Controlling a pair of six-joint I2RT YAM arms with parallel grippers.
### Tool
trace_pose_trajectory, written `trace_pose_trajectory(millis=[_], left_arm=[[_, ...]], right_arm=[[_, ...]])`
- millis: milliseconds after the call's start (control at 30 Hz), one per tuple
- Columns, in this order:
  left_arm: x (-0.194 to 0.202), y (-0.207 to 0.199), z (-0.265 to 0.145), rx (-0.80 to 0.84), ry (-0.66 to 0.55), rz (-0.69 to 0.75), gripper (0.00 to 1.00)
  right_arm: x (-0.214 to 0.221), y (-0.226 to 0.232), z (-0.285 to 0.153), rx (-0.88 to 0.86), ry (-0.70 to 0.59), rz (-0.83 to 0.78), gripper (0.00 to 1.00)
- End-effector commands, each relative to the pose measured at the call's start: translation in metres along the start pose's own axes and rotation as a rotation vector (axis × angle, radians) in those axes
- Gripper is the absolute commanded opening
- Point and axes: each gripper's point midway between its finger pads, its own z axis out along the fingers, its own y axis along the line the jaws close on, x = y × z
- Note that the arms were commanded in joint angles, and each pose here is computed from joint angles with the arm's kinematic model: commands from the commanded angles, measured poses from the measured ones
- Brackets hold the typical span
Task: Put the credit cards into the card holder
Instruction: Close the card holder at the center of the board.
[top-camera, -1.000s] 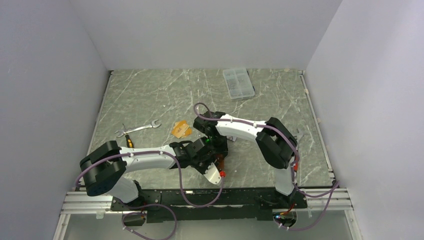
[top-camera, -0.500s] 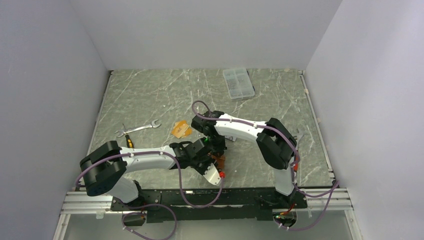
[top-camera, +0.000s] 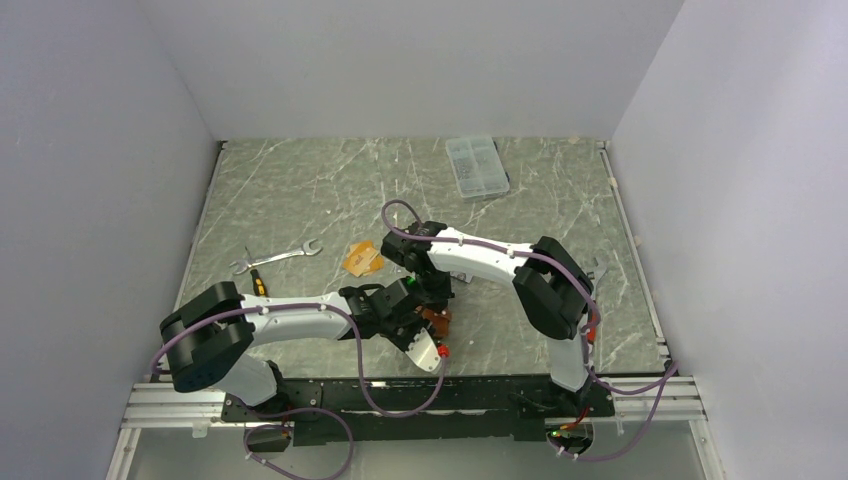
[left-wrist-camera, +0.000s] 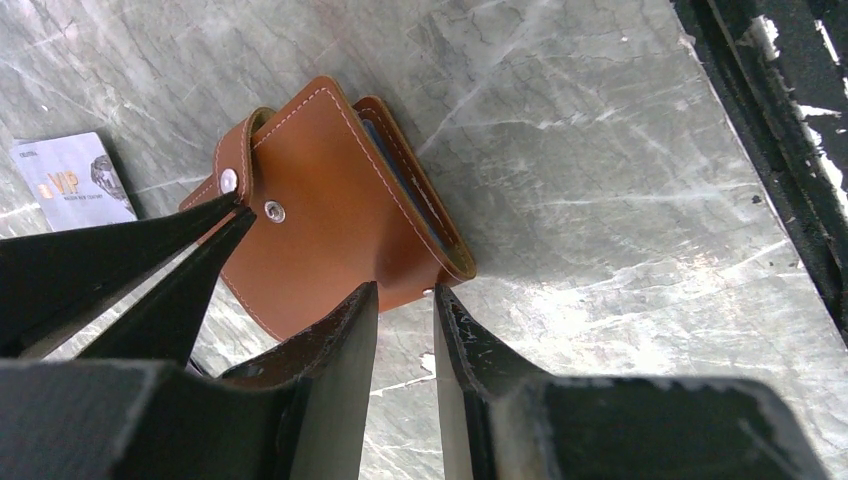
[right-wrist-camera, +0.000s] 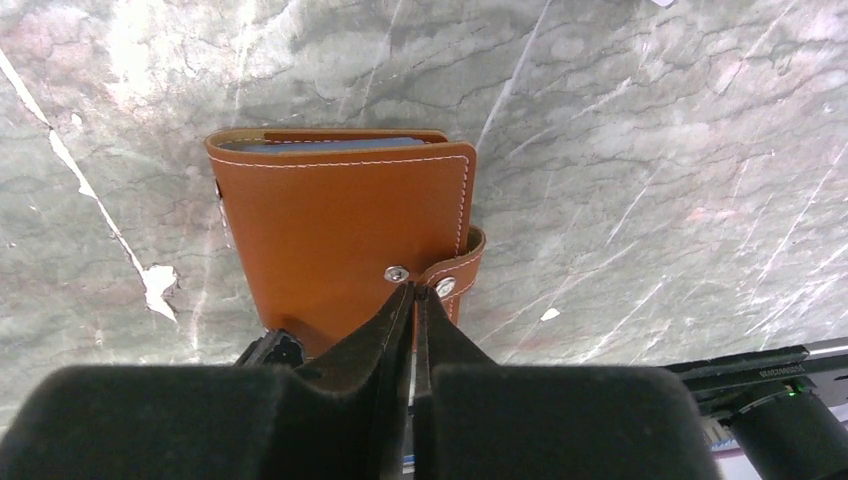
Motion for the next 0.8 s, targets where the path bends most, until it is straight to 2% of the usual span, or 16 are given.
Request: trace_pose_trajectory(millis=[0, 67, 167, 433, 767], left_arm=[[-0.004, 0.001, 0.003, -0.004, -0.015, 0.010, 0.33], [-0.005, 0.002, 0.003, -0.004, -0.015, 0.010, 0.33], [-0.004, 0.002, 0.002, -0.006, -0.013, 0.010, 0.33], [-0.004, 0.001, 0.002, -0.007, -0.013, 0.010, 0.33], [-0.004, 0.003, 0.000, -0.018, -0.014, 0.008, 0.32]], right_arm=[[0.000, -0.012, -0.013, 0.022, -0.027, 0.003, 0.19], [0.001, -0.011, -0.012, 0.027, -0.027, -0.003, 0.32], [0.001, -0.009, -0.009, 0.041, -0.029, -0.012, 0.35], [0.005, -0.011, -0.007, 0.073, -0.029, -0.028, 0.35], [0.012, -0.012, 0.000, 0.056, -0.026, 0.004, 0.27]])
